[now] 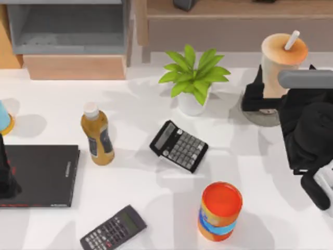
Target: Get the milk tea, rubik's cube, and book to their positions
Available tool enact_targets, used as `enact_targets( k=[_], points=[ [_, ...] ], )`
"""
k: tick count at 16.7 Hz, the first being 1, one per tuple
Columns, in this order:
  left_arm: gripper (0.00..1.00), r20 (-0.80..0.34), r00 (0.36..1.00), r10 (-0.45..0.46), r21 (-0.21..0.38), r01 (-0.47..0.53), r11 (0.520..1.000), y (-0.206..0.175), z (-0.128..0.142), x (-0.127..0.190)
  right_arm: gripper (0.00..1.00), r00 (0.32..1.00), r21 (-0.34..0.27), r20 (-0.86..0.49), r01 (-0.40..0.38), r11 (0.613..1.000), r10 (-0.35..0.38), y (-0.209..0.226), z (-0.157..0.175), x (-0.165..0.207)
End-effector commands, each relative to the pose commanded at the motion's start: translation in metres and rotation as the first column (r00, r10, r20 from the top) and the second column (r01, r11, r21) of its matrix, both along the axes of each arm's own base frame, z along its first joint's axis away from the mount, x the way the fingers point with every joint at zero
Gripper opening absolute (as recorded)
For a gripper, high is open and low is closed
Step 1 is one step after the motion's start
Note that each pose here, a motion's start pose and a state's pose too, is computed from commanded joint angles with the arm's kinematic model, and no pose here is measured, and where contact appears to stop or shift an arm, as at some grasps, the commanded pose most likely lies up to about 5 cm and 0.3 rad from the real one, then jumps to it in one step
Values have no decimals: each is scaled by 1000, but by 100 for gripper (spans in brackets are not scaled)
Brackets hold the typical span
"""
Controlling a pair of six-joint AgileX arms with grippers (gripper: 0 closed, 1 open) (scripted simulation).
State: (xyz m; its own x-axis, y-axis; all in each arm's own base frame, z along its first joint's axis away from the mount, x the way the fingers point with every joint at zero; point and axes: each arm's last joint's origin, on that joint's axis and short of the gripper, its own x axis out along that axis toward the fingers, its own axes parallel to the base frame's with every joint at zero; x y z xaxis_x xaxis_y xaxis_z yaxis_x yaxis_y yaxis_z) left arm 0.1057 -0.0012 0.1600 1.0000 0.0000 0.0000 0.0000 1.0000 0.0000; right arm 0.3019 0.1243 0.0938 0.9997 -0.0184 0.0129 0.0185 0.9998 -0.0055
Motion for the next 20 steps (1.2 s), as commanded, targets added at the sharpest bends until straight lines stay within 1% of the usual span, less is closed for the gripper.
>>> enact_targets(
  k=[4,10,16,18,20],
  points=[
    [100,0,1000,0,0,0,1000,0,0,0,100,1000,-7,-14,3,1000,-3,-1,5,-2],
    [100,0,1000,0,0,0,1000,0,0,0,100,1000,2,5,3,1000,-3,-1,45,-15],
    [100,0,1000,0,0,0,1000,0,0,0,100,1000,0,0,7,1000,-7,-2,49,-17],
    [100,0,1000,0,0,0,1000,0,0,0,100,1000,-13,3,5,1000,-5,-3,55,-14],
    [100,0,1000,0,0,0,1000,0,0,0,100,1000,-45,5,2,999,-2,-7,69,-7]
  ],
)
